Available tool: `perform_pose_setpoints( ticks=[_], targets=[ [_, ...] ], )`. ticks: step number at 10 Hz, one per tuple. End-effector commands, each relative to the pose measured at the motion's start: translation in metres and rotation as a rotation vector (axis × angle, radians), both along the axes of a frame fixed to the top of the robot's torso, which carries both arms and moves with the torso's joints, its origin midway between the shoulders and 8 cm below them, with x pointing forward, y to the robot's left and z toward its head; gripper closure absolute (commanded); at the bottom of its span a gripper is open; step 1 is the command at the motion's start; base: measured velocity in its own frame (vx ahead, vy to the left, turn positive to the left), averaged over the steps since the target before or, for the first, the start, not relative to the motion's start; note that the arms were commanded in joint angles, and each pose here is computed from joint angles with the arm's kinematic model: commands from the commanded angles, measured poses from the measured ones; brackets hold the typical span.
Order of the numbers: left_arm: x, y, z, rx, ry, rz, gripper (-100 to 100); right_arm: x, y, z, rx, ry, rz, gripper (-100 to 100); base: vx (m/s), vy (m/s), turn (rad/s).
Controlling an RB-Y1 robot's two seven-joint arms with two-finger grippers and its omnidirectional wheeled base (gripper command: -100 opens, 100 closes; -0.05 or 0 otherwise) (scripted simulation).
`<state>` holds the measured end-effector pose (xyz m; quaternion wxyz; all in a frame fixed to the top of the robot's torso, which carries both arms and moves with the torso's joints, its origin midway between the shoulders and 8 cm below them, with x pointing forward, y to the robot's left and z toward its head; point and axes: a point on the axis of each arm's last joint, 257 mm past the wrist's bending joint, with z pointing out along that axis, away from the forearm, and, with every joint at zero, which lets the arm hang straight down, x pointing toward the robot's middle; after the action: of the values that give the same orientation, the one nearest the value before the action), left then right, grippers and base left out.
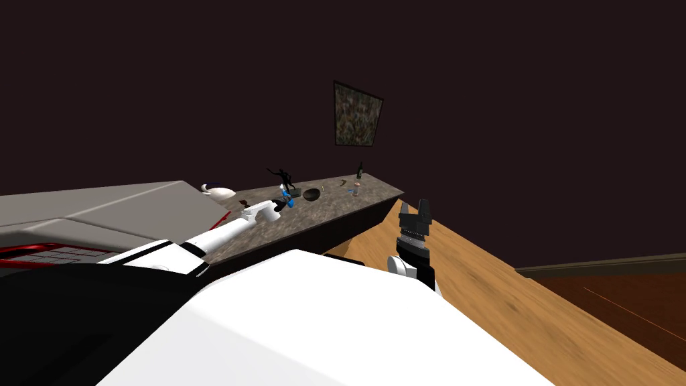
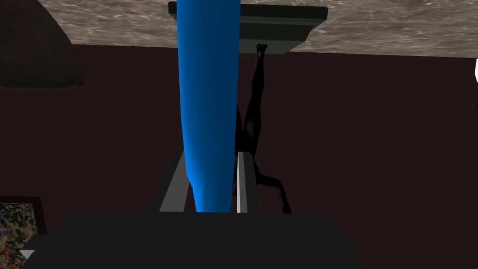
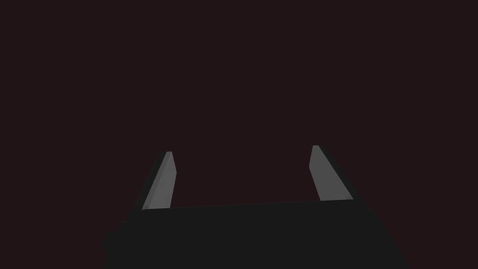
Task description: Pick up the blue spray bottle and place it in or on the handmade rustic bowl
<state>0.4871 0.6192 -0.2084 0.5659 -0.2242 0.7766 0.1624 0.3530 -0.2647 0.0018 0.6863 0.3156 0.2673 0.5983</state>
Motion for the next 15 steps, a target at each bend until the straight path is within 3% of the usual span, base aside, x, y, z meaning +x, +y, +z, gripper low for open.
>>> perform_pose_setpoints(
  ticks=[1, 4, 6, 11, 15],
  targets=[
    [0.009, 0.005, 0.019, 0.042, -0.018, -0.002, 100, 0.000, 0.000, 0.000, 0.000, 0.000, 0.000, 0, -0.146, -0.054, -0.046],
    [0.028, 0.017, 0.088, 0.162, -0.080, 0.008, 100, 0.000, 0.000, 0.000, 0.000, 0.000, 0.000, 0, -0.126, -0.085, -0.066],
    [0.033, 0.022, 0.123, 0.206, -0.109, 0.020, 100, 0.000, 0.000, 0.000, 0.000, 0.000, 0.000, 0, -0.055, -0.054, -0.041],
    [0.035, 0.023, 0.175, 0.237, -0.146, 0.042, 100, 0.000, 0.000, 0.000, 0.000, 0.000, 0.000, 0, 0.041, -0.033, -0.024],
    [0.032, 0.020, 0.190, 0.215, -0.144, 0.050, 100, 0.000, 0.000, 0.000, 0.000, 0.000, 0.000, 0, 0.104, -0.051, -0.022]
  ],
)
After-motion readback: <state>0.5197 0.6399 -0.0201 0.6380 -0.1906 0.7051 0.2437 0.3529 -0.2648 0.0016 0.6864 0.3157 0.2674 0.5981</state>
